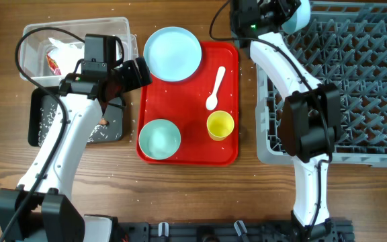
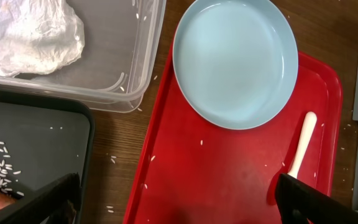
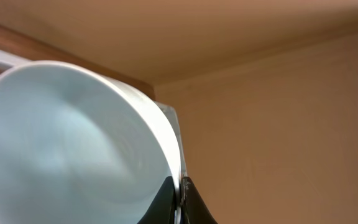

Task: Sort waste into correct bins and load items into the dishwasher rack
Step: 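Place the light-blue bowl upright in the dish rack's back-left slot, then grasp the light-blue plate with the right gripper and carry it to the rack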

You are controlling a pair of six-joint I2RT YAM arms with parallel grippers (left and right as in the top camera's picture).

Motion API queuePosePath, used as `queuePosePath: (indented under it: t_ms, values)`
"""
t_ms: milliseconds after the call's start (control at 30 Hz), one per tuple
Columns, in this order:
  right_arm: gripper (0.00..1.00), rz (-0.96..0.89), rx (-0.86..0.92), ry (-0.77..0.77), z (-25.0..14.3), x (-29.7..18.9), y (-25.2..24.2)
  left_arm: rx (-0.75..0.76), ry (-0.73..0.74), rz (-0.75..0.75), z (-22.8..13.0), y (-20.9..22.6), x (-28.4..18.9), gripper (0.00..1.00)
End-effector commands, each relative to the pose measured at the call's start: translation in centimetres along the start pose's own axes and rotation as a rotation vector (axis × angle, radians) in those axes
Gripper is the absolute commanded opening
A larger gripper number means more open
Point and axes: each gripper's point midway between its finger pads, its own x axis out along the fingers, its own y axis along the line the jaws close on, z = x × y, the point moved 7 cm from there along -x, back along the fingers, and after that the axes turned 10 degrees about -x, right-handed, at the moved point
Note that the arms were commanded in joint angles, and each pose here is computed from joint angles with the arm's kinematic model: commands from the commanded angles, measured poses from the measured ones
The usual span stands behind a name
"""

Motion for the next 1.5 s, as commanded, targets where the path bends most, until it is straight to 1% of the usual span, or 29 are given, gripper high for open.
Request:
queuePosePath:
  t_ms: [0, 167, 200, 233, 267, 300, 333, 367, 400, 433, 500, 567, 667, 700, 767, 800, 833, 867, 900, 933, 967, 1000, 1033, 1100, 1133, 1167, 1200, 1333, 1467]
  values:
    - [0.04, -0.011, -0.002, 0.040, -0.9, 0.8, 1.6, 0.007, -0.025, -0.001, 0.6, -0.1, -0.5, 1.00]
    - [0.04, 0.002, 0.026, 0.041, -1.3, 1.2, 2.1, 0.006, -0.025, -0.001, 0.6, -0.1, -0.5, 1.00]
    - [0.07, 0.018, 0.016, 0.028, -1.2, 1.1, 2.5, 0.006, -0.025, -0.001, 0.6, -0.1, -0.5, 1.00]
    - [0.17, 0.020, 0.012, 0.025, -1.2, 0.9, 2.6, 0.007, -0.025, -0.001, 0.6, -0.1, -0.5, 1.00]
    - [0.36, 0.021, 0.011, 0.017, -1.0, 0.5, 2.7, 0.007, -0.025, -0.001, 0.6, -0.1, -0.5, 1.00]
    - [0.62, 0.021, 0.009, 0.010, -0.9, 0.2, 2.7, 0.007, -0.025, -0.001, 0.6, -0.1, -0.5, 1.00]
    - [0.79, 0.023, 0.009, 0.003, -0.8, -0.1, 2.8, 0.007, -0.025, -0.001, 0.6, -0.1, -0.5, 1.00]
    - [0.93, 0.037, 0.005, -0.015, -0.5, -0.5, 3.0, 0.007, -0.025, -0.001, 0.6, -0.1, -0.5, 1.00]
    - [0.98, 0.068, -0.008, -0.042, -0.3, -0.9, 3.5, 0.006, -0.025, -0.001, 0.6, -0.1, -0.5, 1.00]
    - [1.00, 0.106, -0.025, -0.079, 0.1, -1.4, 4.0, 0.007, -0.025, -0.001, 0.6, -0.1, -0.5, 1.00]
    - [1.00, 0.178, -0.036, -0.141, 0.6, -2.2, 4.8, 0.006, -0.025, -0.001, 0.6, -0.1, -0.5, 1.00]
    - [1.00, 0.253, -0.016, -0.197, 0.9, -2.9, 4.5, 0.007, -0.025, -0.001, 0.6, -0.1, -0.5, 1.00]
    - [1.00, 0.409, 0.100, -0.278, 0.8, -4.4, 2.1, 0.007, -0.025, -0.001, 0.6, -0.1, -0.5, 1.00]
    - [1.00, 0.502, 0.138, -0.329, 0.8, -5.4, 1.0, 0.007, -0.025, -0.001, 0.6, -0.1, -0.5, 1.00]
    - [0.99, 0.721, 0.244, -0.433, 0.6, -7.9, -1.1, 0.007, -0.025, -0.001, 0.6, -0.1, -0.5, 1.00]
    - [0.94, 0.877, 0.328, -0.497, 0.6, -9.7, -2.4, 0.007, -0.025, -0.001, 0.6, -0.1, -0.5, 1.00]
    - [0.89, 1.083, 0.450, -0.552, 0.8, -11.9, -3.5, 0.007, -0.025, -0.001, 0.6, -0.1, -0.5, 1.00]
    - [0.86, 1.265, 0.536, -0.583, 1.0, -13.8, -4.1, 0.007, -0.025, -0.001, 0.6, -0.1, -0.5, 1.00]
    - [0.85, 1.429, 0.581, -0.611, 1.3, -15.3, -4.3, 0.006, -0.025, -0.001, 0.6, -0.1, -0.5, 1.00]
    - [0.84, 1.562, 0.624, -0.584, 1.8, -16.5, -3.3, 0.006, -0.025, -0.001, 0.6, -0.1, -0.5, 1.00]
    - [0.84, 1.600, 0.628, -0.532, 2.4, -17.1, -1.3, 0.007, -0.025, -0.001, 0.6, -0.1, -0.5, 1.00]
    - [0.79, 1.621, 0.607, -0.495, 2.8, -17.5, 0.8, 0.007, -0.025, -0.001, 0.6, -0.1, -0.5, 1.00]
    - [0.76, 1.644, 0.601, -0.442, 2.9, -17.8, 2.6, 0.007, -0.025, -0.001, 0.6, -0.1, -0.5, 1.00]
    - [0.57, 1.703, 0.607, -0.245, 3.0, -18.9, 8.1, 0.007, -0.025, -0.001, 0.6, -0.1, -0.5, 1.00]
    - [0.41, 1.690, 0.639, -0.098, 2.5, -18.7, 10.6, 0.007, -0.025, -0.001, 0.6, -0.1, -0.5, 1.00]
    - [0.35, 1.669, 0.656, 0.014, 2.0, -18.4, 12.5, 0.007, -0.025, -0.001, 0.6, -0.1, -0.5, 1.00]
    - [0.32, 1.656, 0.652, 0.082, 1.5, -18.1, 14.0, 0.007, -0.025, -0.001, 0.6, -0.1, -0.5, 1.00]
    - [0.32, 1.555, 0.623, 0.214, -0.2, -16.9, 16.4, 0.006, -0.025, -0.001, 0.6, -0.1, -0.5, 1.00]
    - [0.29, 1.533, 0.654, 0.250, -0.3, -16.6, 17.0, 0.007, -0.025, -0.001, 0.6, -0.1, -0.5, 1.00]
